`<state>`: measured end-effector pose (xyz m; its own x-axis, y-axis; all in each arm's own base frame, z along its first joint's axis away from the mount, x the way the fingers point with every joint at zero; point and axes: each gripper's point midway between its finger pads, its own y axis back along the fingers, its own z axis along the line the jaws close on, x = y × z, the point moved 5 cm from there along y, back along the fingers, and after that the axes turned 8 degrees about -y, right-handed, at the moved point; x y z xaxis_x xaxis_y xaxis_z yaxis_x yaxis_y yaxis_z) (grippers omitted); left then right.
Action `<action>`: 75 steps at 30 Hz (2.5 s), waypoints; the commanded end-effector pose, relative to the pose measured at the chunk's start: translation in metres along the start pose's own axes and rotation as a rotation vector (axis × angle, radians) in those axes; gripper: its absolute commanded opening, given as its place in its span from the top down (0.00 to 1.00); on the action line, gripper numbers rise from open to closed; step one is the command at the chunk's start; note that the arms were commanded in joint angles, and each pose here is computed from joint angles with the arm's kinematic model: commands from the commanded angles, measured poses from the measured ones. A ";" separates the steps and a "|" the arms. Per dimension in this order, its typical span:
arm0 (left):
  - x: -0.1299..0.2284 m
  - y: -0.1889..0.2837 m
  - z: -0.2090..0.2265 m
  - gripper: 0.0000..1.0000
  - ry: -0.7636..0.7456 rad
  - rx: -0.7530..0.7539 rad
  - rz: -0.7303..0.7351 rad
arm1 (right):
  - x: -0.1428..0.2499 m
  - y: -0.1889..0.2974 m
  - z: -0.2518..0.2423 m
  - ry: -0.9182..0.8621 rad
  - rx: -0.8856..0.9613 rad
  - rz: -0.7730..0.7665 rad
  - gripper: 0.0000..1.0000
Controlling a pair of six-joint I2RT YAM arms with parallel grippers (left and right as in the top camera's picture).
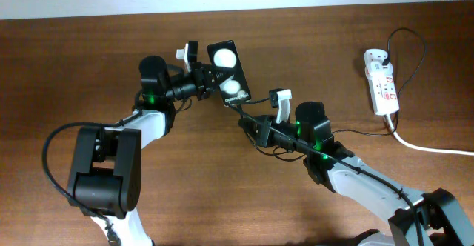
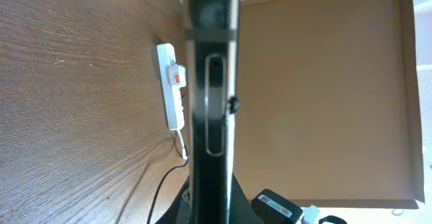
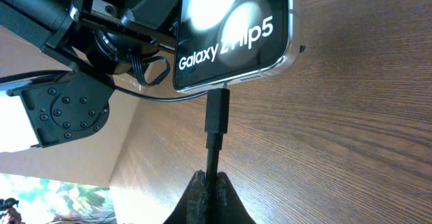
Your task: Plug charger to phone and switch on socket
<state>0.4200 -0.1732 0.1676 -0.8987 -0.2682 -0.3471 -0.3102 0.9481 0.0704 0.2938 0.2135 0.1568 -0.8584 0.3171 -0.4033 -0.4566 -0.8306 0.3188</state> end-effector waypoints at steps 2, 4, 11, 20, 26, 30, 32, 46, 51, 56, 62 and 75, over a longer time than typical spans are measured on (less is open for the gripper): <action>0.016 -0.015 -0.014 1.00 -0.067 0.060 0.098 | -0.023 -0.003 0.015 0.026 -0.010 -0.087 0.96; 0.016 -0.016 -0.014 1.00 -0.077 0.062 0.100 | -0.026 -0.003 0.017 0.030 -0.011 -0.096 0.96; 0.018 -0.016 -0.013 1.00 -0.076 0.058 0.105 | -0.026 -0.003 0.017 0.031 -0.009 -0.098 0.96; 0.011 -0.001 0.008 1.00 -0.140 -0.015 0.071 | 0.011 0.048 0.018 0.207 0.190 0.051 0.01; 0.028 0.014 0.081 1.00 -0.086 -0.444 0.030 | 0.013 0.094 -0.018 0.209 0.590 -0.048 0.01; 0.031 0.030 0.106 1.00 -0.066 -0.656 -0.001 | 0.018 0.083 -0.037 0.181 0.637 0.010 0.01; 0.031 0.035 0.112 1.00 -0.056 -0.709 -0.013 | 0.019 0.082 -0.038 0.179 0.641 0.015 0.01; 0.077 0.083 0.140 0.01 0.225 -0.980 0.109 | 0.025 0.085 -0.042 0.162 0.654 0.049 0.01; 0.092 0.121 0.145 0.01 0.388 -1.033 0.145 | 0.030 0.093 -0.037 0.153 0.653 0.059 0.01; 0.071 0.100 0.098 0.01 0.158 -0.708 0.197 | 0.013 0.114 -0.001 0.259 0.578 -0.058 0.01; 0.055 0.069 -0.042 0.01 -0.513 -0.546 0.200 | -0.096 0.208 0.012 0.103 0.744 -0.291 0.04; 0.093 0.035 -0.067 0.01 -0.620 -0.528 0.316 | -0.212 0.264 -0.198 -0.286 1.020 -0.558 0.96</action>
<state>0.3053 -0.1757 0.1979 -0.7027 0.2686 -0.6588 -0.3106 0.7173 0.6237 0.3915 -0.1567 0.1764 -0.4411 0.7020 -0.5591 -0.6690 0.1580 0.7263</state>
